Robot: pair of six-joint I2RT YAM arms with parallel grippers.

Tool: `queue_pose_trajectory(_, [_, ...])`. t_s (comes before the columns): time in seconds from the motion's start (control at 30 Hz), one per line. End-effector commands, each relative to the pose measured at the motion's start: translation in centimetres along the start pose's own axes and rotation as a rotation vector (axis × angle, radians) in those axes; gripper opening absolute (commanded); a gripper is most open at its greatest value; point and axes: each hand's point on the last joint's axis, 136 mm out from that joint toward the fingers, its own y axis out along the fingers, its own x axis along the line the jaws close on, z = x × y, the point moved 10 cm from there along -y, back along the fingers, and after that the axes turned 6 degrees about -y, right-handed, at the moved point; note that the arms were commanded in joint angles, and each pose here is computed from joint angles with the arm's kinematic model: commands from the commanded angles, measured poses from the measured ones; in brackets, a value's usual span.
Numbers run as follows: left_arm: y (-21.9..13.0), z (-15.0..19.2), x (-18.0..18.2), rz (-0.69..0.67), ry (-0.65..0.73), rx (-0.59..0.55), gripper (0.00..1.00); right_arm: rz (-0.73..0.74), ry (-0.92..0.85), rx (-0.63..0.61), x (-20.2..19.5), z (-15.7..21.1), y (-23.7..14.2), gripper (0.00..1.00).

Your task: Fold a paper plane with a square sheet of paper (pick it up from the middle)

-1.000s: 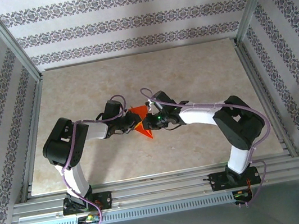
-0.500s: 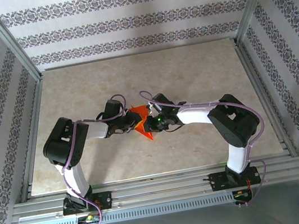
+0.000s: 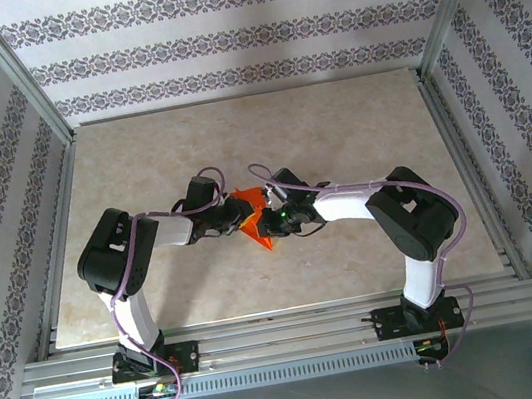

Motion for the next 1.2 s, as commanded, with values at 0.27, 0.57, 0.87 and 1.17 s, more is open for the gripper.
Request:
queue_pose_trajectory(0.27, [1.0,1.2,3.8,-0.184,-0.073,0.04,0.22,0.065,0.035,0.037,-1.3,0.7,0.5,0.15])
queue_pose_trajectory(0.57, [1.0,1.1,3.5,-0.172,-0.065,0.043,0.24,0.034,0.035,0.053,-1.2,0.7,0.8,0.15])
queue_pose_trajectory(0.87, [1.3,1.3,4.7,-0.268,-0.1,0.056,0.24,-0.011,0.001,0.044,-0.7,0.5,0.0,0.15])
queue_pose_trajectory(1.17, [1.3,1.6,6.0,-0.349,-0.141,0.051,0.24,-0.038,-0.006,0.044,-0.1,1.5,-1.0,0.15])
